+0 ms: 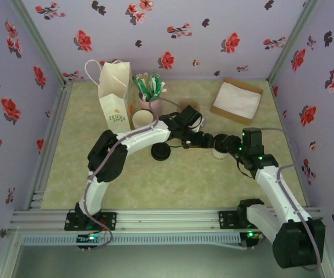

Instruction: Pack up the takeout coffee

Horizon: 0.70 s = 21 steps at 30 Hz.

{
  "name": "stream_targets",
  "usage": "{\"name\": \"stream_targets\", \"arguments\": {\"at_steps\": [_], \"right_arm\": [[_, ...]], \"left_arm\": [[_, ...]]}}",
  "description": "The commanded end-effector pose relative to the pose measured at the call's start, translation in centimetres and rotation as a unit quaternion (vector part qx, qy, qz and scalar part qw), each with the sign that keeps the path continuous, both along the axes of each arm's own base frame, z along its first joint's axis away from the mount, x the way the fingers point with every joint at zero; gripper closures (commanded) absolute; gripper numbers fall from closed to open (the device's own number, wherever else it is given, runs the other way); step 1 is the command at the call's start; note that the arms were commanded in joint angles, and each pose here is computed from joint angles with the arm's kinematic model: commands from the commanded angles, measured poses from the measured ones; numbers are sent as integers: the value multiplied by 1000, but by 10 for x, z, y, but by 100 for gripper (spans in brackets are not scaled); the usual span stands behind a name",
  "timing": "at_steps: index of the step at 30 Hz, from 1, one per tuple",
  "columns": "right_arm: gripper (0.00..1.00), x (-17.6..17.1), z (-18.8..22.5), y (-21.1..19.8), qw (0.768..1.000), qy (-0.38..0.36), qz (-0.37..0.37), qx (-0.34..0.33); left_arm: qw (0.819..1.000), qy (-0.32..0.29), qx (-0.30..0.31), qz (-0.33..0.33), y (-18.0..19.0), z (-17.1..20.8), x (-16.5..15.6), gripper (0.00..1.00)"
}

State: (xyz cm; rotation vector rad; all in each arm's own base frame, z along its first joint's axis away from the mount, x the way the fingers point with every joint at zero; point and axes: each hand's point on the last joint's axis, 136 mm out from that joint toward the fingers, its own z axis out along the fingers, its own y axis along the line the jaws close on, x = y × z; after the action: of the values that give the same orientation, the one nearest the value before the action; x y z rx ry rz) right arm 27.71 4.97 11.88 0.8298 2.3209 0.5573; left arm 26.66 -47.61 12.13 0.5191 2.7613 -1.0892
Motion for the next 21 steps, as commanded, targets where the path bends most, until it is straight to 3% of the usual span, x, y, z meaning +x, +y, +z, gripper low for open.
{"name": "stream_targets", "arguments": {"at_steps": [1, 16, 21], "right_arm": [[52, -61, -64, -19, 984, 167, -4, -57], [46, -51, -27, -20, 988, 133, 13, -75], [38, -41, -9, -21, 989, 114, 25, -91]], "left_arm": [[998, -44, -32, -2, 4, 54, 8, 22], [993, -101, -59, 31, 32, 111, 37, 20], [991, -110, -58, 41, 41, 119, 44, 20]]}}
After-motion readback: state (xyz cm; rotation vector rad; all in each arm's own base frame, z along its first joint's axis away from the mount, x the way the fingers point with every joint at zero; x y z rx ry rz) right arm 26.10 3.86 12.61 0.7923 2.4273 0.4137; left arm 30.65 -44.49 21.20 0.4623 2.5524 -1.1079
